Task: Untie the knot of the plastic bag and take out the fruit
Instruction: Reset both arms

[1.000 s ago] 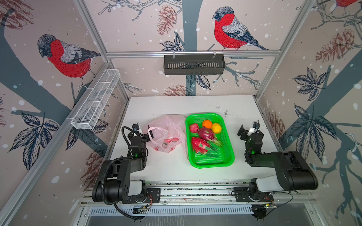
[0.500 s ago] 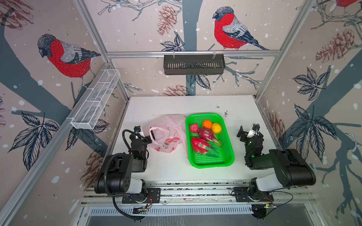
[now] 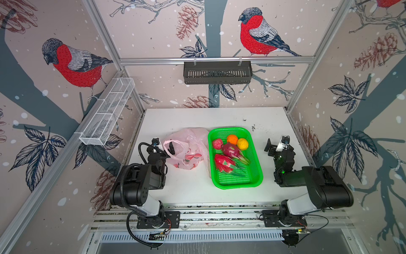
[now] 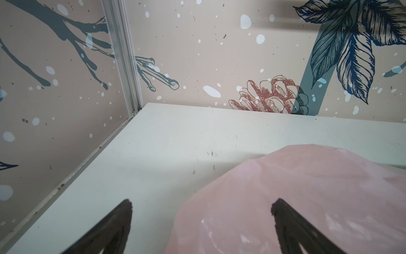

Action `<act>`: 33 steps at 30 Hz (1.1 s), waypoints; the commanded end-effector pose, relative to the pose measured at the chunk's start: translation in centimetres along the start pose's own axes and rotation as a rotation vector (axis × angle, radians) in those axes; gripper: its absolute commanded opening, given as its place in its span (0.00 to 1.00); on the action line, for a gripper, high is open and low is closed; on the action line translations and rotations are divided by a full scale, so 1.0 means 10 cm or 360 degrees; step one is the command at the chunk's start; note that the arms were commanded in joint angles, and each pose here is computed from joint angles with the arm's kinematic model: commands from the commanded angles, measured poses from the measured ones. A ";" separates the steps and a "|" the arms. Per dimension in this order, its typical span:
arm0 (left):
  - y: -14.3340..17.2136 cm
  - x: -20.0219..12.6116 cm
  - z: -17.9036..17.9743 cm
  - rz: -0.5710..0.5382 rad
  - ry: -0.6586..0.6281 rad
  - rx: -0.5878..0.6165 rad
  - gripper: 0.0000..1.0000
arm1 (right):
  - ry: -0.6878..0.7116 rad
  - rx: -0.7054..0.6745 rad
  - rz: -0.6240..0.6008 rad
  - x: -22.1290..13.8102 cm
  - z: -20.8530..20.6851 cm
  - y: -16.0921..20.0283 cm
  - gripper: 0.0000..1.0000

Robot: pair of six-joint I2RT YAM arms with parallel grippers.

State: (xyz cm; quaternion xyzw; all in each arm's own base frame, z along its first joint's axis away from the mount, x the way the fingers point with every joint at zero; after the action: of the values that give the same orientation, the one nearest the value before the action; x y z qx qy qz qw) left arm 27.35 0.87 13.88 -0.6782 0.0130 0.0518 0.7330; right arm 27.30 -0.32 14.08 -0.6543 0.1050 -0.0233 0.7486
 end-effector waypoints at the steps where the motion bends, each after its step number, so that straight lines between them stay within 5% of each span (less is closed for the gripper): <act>1: -0.01 0.01 0.01 -0.0003 -0.0018 0.0021 0.99 | -0.0003 -0.0016 0.0025 0.02 0.00 0.01 0.99; 33: -0.02 0.01 0.00 -0.0006 -0.0020 0.0027 0.99 | -0.0013 -0.0009 0.0043 0.05 -0.01 0.02 0.99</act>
State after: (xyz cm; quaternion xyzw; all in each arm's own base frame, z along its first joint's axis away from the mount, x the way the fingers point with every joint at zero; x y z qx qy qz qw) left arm 27.37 0.89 13.56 -0.6770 0.0175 0.0649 0.7329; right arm 27.53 -0.46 13.84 -0.6545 0.1135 -0.0155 0.7474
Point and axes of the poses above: each gripper's point midway between its finger pads, its own x axis out along the fingers, its own z axis along the line the jaws close on, y = z × x, the point moved 10 cm from there along -x, back along the fingers, and after that the axes turned 7 degrees about x, right-handed, at the moved point
